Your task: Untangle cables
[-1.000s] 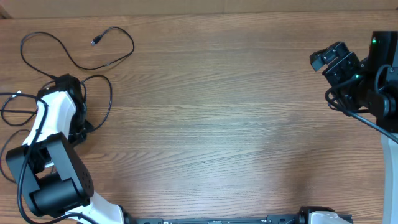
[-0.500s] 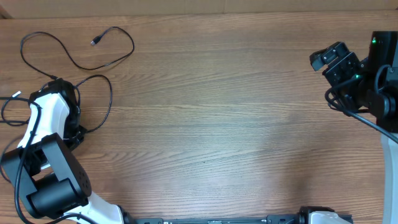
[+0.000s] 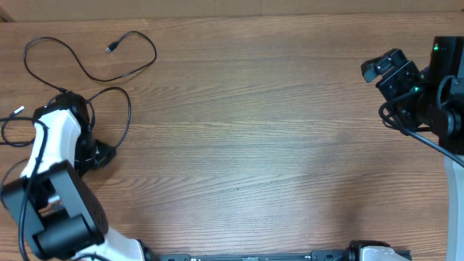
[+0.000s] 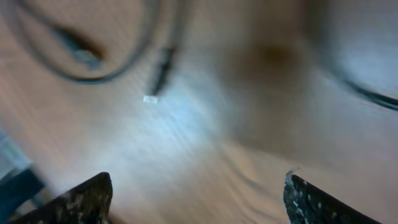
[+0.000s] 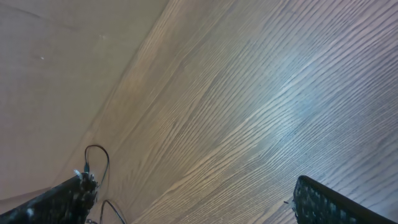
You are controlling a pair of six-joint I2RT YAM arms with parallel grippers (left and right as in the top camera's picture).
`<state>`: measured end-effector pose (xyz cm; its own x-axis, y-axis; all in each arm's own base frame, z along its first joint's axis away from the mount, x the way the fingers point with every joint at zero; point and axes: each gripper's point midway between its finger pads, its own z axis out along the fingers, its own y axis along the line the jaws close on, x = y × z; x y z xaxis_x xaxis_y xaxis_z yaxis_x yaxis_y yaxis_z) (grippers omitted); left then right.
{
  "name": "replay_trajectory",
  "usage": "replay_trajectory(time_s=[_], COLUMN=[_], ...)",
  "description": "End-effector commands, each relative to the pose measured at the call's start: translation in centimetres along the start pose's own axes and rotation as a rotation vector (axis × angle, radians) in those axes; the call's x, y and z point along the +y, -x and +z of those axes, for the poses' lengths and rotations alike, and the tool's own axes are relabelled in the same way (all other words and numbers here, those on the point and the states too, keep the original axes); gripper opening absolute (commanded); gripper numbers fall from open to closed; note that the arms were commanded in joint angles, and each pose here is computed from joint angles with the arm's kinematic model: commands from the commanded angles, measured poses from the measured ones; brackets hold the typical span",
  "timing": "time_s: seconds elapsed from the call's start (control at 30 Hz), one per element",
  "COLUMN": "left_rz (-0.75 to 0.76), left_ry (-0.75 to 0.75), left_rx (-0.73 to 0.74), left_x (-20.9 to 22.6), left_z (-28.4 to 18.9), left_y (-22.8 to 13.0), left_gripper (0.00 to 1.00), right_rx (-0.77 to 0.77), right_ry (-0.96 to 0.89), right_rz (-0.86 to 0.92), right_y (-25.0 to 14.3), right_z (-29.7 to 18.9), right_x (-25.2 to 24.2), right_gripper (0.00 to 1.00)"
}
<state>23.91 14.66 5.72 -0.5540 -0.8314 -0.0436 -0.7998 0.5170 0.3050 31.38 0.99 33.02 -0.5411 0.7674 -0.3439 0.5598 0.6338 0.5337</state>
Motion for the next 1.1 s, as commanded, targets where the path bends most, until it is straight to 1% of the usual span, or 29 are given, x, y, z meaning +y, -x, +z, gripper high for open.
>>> replay_trajectory(time_s=[0.0, 0.07, 0.17, 0.27, 0.33, 0.37, 0.4, 0.43, 0.53, 0.6, 0.67, 0.73, 0.8, 0.9, 1.07], left_rz=[0.148, 0.191, 0.328, 0.469, 0.539, 0.567, 0.588, 0.584, 0.589, 0.597, 0.606, 0.625, 0.638, 0.638, 0.638], left_ry=[-0.289, -0.359, -0.485, -0.591, -0.627, -0.639, -0.650, -0.653, -0.674, -0.703, -0.734, -0.774, -0.800, -0.798, -0.788], left_rx=[-0.061, -0.099, -0.163, -0.211, -0.246, -0.261, -0.281, -0.294, -0.342, -0.347, -0.311, -0.229, -0.168, -0.170, -0.165], left_x=[-3.7, -4.5, -6.0, -7.3, -7.5, -7.5, -7.3, -6.8, -5.4, -4.3, -3.0, -1.6, -0.4, 0.2, 0.0], left_z=[-5.2, -7.2, -10.8, -14.0, -15.6, -16.3, -17.0, -17.5, -18.9, -19.5, -19.7, -19.7, -19.6, -19.5, -19.4], left_y=[-1.7, -2.5, -4.9, -8.3, -10.5, -11.4, -12.7, -13.5, -15.3, -16.5, -18.2, -20.5, -22.0, -22.1, -22.1], left_gripper=[0.87, 0.88, 0.87, 0.84, 0.83, 0.85, 0.94, 1.00, 1.00, 0.99, 1.00, 1.00, 1.00, 1.00, 1.00], right_rx=[-0.017, -0.017, -0.017, -0.017, -0.017, -0.018, -0.018, -0.018, -0.018, -0.017, -0.018, -0.017, -0.017, -0.017, -0.017], right_ry=[0.002, 0.002, 0.002, 0.002, 0.002, 0.002, 0.002, 0.002, 0.002, 0.002, 0.002, 0.002, 0.002, 0.002, 0.002], right_rz=[-0.005, -0.005, -0.005, -0.005, -0.005, -0.005, -0.005, -0.005, -0.005, -0.005, -0.005, -0.005, -0.005, -0.005, -0.005], right_y=[0.3, 0.3, 0.3, 0.3, 0.3, 0.3, 0.3, 0.3, 0.3, 0.3, 0.3, 0.3, 0.3, 0.3, 0.3], right_z=[-0.3, -0.3, -0.3, -0.3, -0.3, -0.3, -0.3, -0.3, -0.3, -0.3, -0.3, -0.3, -0.3, -0.3, -0.3], right_x=[0.0, 0.0, 0.0, 0.0, 0.0, 0.0, 0.0, 0.0, 0.0, 0.0, 0.0, 0.0, 0.0, 0.0, 0.0], right_gripper=[1.00, 1.00, 1.00, 1.00, 1.00, 1.00, 1.00, 1.00, 1.00, 1.00, 1.00, 1.00, 1.00, 1.00, 1.00])
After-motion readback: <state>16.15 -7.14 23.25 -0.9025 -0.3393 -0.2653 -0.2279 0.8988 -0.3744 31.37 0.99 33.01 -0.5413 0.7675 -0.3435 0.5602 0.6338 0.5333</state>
